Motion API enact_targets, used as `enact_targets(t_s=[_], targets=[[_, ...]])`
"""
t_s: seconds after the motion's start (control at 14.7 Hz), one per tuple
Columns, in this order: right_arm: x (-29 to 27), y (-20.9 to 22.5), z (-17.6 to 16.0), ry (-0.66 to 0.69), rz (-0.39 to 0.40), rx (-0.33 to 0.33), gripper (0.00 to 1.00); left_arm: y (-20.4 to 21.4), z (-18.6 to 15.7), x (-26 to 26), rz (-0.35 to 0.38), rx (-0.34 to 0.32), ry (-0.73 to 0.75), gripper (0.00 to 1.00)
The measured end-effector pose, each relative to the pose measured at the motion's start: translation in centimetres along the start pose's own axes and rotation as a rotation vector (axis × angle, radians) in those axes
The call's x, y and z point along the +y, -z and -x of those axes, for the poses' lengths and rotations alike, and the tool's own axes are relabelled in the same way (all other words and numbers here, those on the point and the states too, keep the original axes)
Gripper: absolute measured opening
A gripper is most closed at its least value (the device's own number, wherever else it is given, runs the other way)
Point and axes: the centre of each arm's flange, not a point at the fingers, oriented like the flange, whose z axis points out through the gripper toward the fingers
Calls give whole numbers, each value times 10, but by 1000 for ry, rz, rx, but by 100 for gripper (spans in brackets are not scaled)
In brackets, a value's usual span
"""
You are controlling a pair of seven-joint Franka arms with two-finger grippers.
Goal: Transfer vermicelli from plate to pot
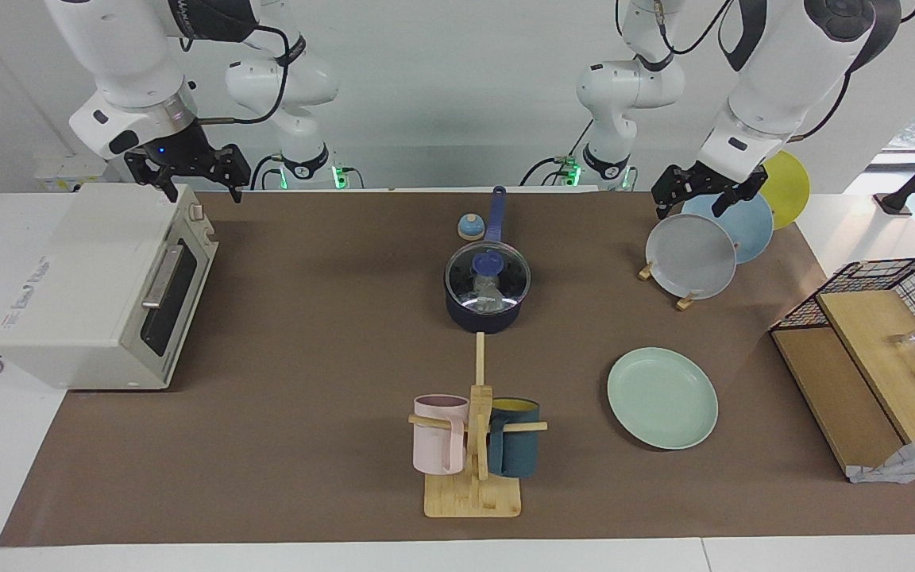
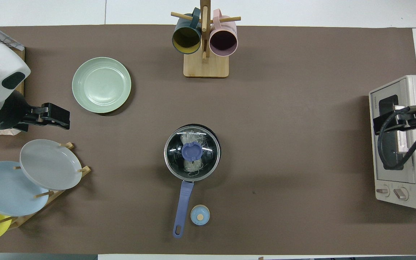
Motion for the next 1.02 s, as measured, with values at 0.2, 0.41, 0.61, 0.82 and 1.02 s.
enact_targets(t_s=[0.2, 0.41, 0.61, 0.82, 1.02], targets=[[1, 1, 0, -2, 0, 2, 100, 0, 0, 0, 0, 0, 0, 100], [4, 2, 0, -8, -1, 4, 100, 0, 0, 0, 0, 0, 0, 100], [22, 0, 1, -42, -9, -3, 100, 0, 0, 0, 0, 0, 0, 100], [31, 2, 2, -59, -19, 0, 100, 0, 0, 0, 0, 0, 0, 100], [31, 3, 2, -59, -20, 3, 100, 0, 0, 0, 0, 0, 0, 100]])
